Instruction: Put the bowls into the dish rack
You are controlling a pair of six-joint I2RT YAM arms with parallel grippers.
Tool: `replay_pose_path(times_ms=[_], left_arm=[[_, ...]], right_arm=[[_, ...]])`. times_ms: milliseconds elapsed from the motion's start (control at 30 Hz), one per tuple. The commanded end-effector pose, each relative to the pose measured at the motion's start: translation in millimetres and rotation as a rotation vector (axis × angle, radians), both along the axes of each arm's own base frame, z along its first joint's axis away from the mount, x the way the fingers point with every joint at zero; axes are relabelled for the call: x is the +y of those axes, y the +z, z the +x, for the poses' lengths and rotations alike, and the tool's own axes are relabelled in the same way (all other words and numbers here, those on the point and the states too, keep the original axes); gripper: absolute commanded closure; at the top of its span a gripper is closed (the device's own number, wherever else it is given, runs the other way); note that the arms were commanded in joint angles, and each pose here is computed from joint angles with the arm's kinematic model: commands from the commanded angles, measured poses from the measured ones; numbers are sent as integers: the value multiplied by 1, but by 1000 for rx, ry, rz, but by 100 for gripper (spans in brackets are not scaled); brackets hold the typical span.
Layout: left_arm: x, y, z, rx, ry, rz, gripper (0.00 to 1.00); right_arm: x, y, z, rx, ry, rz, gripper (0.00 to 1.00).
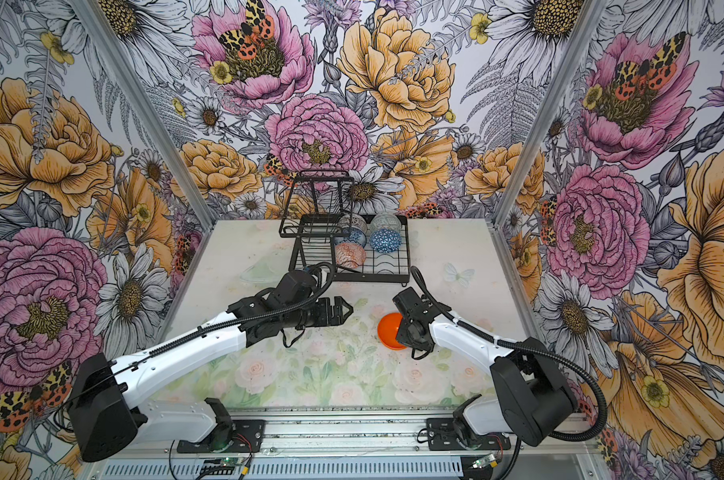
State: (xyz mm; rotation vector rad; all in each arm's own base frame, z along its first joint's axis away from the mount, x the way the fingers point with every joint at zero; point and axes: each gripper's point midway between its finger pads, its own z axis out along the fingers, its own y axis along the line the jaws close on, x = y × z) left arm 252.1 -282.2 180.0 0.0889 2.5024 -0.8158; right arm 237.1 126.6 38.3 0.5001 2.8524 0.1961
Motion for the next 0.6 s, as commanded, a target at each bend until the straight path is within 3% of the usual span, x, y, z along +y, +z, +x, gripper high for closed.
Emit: replay_pose_path(times_ms=[0, 133, 333, 567], left_arm=[[-4, 5, -5, 4, -26, -49, 1], [-8, -1, -4, 47, -38, -70, 1], [-23, 6, 3, 50, -60, -98, 2], [-40, -1, 6, 98, -80, -125, 10]], right_arm=[[5, 7, 11, -37, -21, 28, 89], [8, 15, 16, -60, -41, 45, 97], [15, 38, 26, -126, -77, 94, 100], [22, 76, 42, -230, -119, 151, 100]])
